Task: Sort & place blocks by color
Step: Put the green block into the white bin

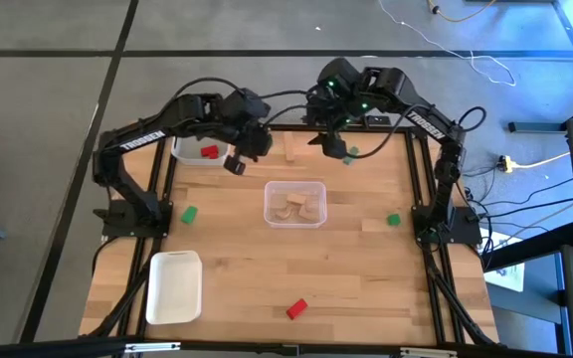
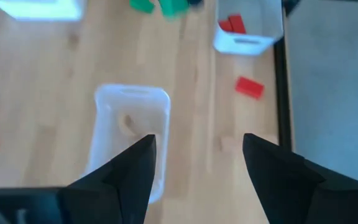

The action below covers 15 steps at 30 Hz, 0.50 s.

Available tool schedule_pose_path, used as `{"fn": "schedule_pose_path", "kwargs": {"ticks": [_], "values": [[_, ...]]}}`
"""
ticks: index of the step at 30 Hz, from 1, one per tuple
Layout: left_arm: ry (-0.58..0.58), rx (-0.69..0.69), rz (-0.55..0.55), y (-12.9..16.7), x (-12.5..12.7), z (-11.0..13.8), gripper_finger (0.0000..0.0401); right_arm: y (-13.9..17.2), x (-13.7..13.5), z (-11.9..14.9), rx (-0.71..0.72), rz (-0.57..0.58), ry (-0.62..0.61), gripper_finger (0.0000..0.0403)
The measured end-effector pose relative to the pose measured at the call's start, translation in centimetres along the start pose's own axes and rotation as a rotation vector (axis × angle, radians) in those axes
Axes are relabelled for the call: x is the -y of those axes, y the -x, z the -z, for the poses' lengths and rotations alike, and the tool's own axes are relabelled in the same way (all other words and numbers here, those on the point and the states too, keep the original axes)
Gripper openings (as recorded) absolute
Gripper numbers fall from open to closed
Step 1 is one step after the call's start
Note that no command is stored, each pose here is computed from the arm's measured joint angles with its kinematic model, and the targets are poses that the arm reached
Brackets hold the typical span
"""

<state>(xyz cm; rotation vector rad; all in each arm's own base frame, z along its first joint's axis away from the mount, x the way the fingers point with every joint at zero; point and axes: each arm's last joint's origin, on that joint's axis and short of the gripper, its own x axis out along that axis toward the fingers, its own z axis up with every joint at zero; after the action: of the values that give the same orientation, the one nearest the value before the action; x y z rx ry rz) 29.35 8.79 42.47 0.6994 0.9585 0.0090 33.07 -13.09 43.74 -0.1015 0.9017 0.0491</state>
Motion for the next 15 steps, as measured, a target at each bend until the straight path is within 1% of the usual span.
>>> {"fn": "schedule_pose_path", "kwargs": {"ticks": [3,6,8,11,15], "values": [[0.022,0.026,-0.039,1.4,-0.1,0.2,0.0082,0.1,-0.1,0.4,-0.055,0.026,0.017,0.0239],[0.067,0.027,-0.093,3.1,-0.1,0.6,0.0082,0.1,0.0,0.5,-0.070,0.053,0.018,0.0239],[0.106,0.020,-0.109,3.8,0.0,0.9,0.0082,0.1,0.1,0.5,-0.079,0.070,0.018,0.0239],[0.193,-0.001,-0.099,4.8,0.4,1.6,0.0082,0.1,0.3,0.6,-0.105,0.126,0.017,0.0239],[0.327,-0.068,-0.036,6.1,1.6,2.6,0.0082,0.2,0.6,0.7,-0.144,0.213,0.021,0.0239]]}}
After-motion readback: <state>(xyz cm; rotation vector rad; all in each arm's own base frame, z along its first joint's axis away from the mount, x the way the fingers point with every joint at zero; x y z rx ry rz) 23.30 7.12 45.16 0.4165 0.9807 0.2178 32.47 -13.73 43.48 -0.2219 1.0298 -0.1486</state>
